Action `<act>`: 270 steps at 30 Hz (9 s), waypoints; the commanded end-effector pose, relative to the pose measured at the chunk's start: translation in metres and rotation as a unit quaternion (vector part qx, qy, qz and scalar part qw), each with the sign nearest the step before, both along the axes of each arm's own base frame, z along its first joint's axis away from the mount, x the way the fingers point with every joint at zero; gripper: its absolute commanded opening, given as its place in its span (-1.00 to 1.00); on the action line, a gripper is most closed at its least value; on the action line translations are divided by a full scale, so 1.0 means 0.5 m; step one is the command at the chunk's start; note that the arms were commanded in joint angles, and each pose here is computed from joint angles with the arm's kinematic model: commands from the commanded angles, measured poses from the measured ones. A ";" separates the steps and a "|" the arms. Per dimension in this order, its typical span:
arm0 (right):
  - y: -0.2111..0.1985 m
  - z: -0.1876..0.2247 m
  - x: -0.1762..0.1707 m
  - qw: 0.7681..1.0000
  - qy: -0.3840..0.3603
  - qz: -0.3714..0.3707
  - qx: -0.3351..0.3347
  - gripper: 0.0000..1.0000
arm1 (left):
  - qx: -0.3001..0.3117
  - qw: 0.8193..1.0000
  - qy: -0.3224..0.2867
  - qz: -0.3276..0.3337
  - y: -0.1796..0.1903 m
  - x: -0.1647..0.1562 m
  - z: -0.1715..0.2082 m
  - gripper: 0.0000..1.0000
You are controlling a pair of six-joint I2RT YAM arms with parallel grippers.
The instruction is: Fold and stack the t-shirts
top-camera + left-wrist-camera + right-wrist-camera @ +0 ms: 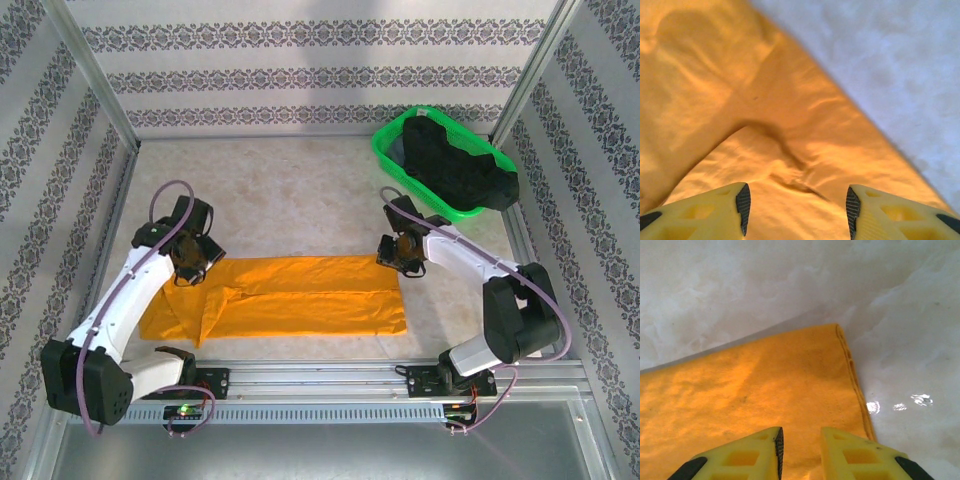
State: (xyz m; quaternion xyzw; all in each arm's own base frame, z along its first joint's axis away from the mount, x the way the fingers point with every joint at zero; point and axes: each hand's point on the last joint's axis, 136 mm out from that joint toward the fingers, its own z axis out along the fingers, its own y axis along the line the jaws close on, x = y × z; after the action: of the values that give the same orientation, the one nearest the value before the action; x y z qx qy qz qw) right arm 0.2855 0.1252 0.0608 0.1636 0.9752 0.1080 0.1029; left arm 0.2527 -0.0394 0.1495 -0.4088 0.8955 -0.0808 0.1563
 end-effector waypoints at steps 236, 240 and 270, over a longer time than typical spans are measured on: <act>0.338 0.204 0.148 0.938 -0.140 0.207 0.239 0.10 | -0.041 0.992 -0.073 -0.091 0.009 0.223 -0.114 0.03; 0.348 0.198 0.148 0.935 -0.137 0.205 0.255 0.10 | -0.019 0.998 -0.049 -0.024 0.126 0.190 -0.136 -0.04; 0.366 0.187 0.151 0.932 -0.126 0.201 0.275 0.09 | -0.049 0.998 -0.022 0.011 0.237 0.169 -0.220 -0.63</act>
State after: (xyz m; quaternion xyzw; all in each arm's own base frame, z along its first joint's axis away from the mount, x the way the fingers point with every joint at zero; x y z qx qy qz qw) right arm 0.3641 0.3016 0.1543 -0.0268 0.9023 0.4015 0.1550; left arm 0.3355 0.0813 0.0340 -0.4338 0.8794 -0.1335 0.1436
